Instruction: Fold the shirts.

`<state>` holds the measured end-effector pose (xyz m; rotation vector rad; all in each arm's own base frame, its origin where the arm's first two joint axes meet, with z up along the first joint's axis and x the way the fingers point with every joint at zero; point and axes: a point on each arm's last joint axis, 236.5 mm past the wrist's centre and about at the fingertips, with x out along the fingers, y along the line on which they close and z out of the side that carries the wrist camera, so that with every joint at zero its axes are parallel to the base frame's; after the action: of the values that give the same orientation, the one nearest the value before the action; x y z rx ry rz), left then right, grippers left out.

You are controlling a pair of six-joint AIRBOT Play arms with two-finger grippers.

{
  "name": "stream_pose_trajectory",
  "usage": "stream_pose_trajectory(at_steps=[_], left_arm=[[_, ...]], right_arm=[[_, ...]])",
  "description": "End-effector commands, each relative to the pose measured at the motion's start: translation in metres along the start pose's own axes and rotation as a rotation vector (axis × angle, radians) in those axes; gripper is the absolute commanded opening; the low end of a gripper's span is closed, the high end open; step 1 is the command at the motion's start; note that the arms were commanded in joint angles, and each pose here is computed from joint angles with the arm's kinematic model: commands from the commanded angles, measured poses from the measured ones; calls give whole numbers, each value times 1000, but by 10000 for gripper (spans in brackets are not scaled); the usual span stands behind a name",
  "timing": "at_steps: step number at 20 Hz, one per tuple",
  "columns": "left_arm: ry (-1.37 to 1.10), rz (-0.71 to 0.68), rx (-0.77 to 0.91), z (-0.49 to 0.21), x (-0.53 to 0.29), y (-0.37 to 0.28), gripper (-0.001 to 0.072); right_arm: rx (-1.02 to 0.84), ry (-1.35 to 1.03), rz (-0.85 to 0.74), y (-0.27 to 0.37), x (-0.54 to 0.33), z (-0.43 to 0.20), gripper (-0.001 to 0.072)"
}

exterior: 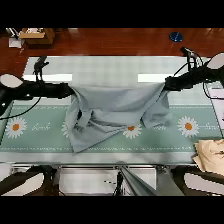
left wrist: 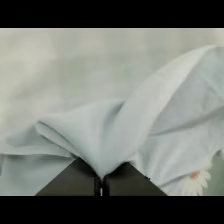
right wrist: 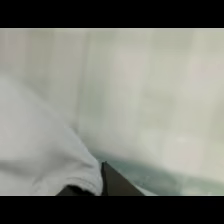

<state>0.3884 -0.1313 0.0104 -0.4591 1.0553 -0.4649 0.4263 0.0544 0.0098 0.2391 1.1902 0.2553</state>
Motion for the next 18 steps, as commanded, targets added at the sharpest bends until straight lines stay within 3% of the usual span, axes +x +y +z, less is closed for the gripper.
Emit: stream_pose_trajectory(at_steps=[1,7,8,10,11,12,16,17,18], left_arm=[[-107,100,-27,26,28,39,21],[19,103,-85,-7,61,61,25],[32,99,-89,-10,62,61,70],[50,82,-94,-8,51,61,310],[67,68,-95,-4,40,61,410],[88,52,-96,1,25,63,454],[216,-23,-303,-12,-36,72,439],[268,-29,-324,-28,-44,73,380],[325,-10,-324,-50,-49,74,374]], right_arm=[[72,-212,-84,-29,18,53,21],[115,-95,-78,-41,59,29,23],[115,-91,-75,-40,59,28,55],[86,-95,-75,-37,45,31,332],[46,-100,-72,-35,30,35,343],[4,-108,-73,-33,10,39,344],[-41,-65,-136,-44,-66,18,354],[-50,21,-150,-50,-72,-5,354],[-47,111,-146,-53,-71,-30,354]])
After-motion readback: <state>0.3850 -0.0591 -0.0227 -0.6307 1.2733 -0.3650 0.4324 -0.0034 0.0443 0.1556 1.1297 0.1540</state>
